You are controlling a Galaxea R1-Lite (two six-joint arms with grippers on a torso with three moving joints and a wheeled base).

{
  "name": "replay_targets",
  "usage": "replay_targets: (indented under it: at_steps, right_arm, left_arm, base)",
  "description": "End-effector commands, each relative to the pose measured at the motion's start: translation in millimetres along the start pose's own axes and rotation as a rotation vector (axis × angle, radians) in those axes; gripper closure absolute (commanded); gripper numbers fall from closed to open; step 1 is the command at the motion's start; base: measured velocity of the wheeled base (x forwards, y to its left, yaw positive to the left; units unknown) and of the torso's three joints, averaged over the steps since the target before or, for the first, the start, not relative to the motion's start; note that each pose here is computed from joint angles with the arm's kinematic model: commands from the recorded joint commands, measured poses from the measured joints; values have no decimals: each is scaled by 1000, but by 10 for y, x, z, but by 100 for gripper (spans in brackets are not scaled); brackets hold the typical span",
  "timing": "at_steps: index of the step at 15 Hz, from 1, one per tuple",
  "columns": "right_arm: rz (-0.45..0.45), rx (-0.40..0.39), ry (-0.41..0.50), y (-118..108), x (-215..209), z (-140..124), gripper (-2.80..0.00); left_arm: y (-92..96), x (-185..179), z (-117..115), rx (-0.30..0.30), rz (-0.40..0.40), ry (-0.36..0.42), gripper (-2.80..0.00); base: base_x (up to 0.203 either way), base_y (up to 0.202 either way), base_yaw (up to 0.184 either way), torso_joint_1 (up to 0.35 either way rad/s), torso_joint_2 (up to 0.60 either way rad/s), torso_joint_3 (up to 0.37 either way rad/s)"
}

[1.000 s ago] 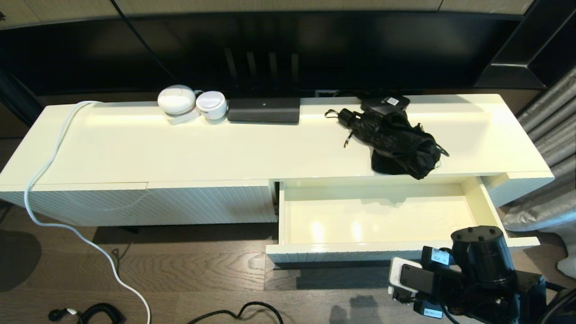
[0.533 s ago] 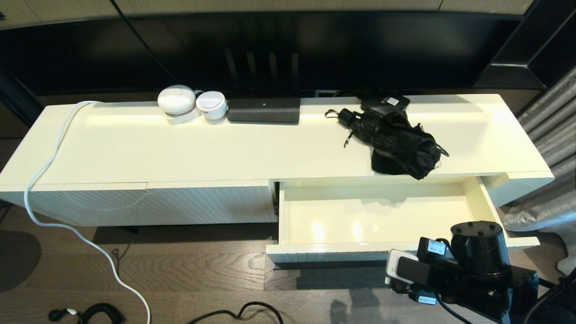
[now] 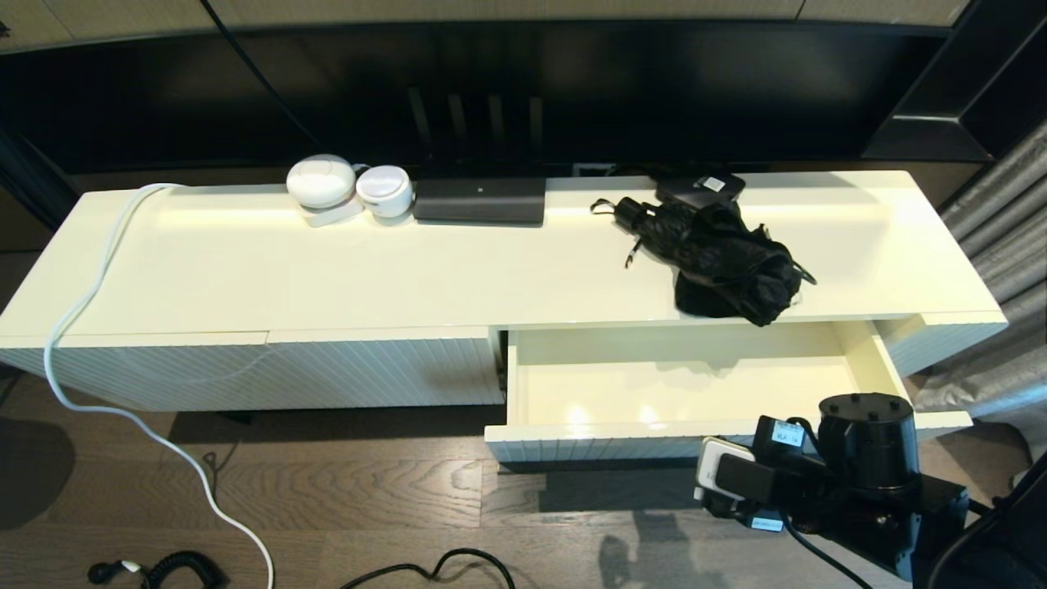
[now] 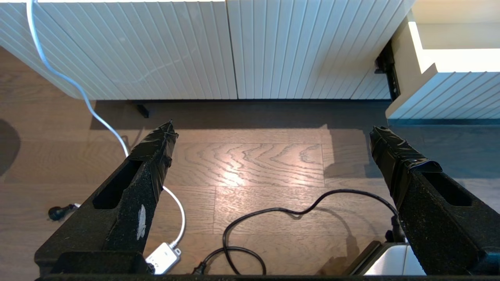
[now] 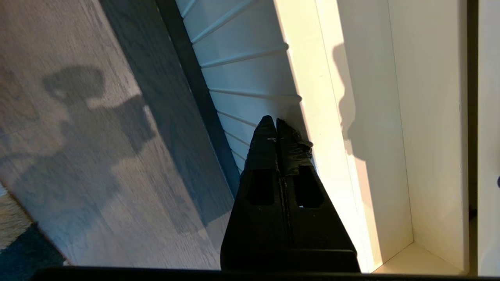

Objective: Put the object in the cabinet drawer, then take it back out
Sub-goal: Close the drawer

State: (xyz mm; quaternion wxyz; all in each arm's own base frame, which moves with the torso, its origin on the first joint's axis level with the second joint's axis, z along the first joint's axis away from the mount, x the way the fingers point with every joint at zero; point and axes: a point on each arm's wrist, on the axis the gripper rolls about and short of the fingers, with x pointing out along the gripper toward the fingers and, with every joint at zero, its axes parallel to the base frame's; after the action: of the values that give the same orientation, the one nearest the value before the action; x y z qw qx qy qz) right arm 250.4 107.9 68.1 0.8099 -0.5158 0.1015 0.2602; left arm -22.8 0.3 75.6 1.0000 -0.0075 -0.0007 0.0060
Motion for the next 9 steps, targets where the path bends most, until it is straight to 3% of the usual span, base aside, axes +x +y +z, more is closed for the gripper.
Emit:
replay_targets:
  at_steps: [1,9]
  right_arm:
    - [-3,-6,-3,-1,55,5,0]
    - [-79,-28,-15,-140,264,-30,0]
  left_arm:
    - [0,0,0,0,0,0,-280]
    - [0,0,0,0,2,0,-280]
  base:
    - [0,0,0,0,0,0]
    - [0,0,0,0,0,0]
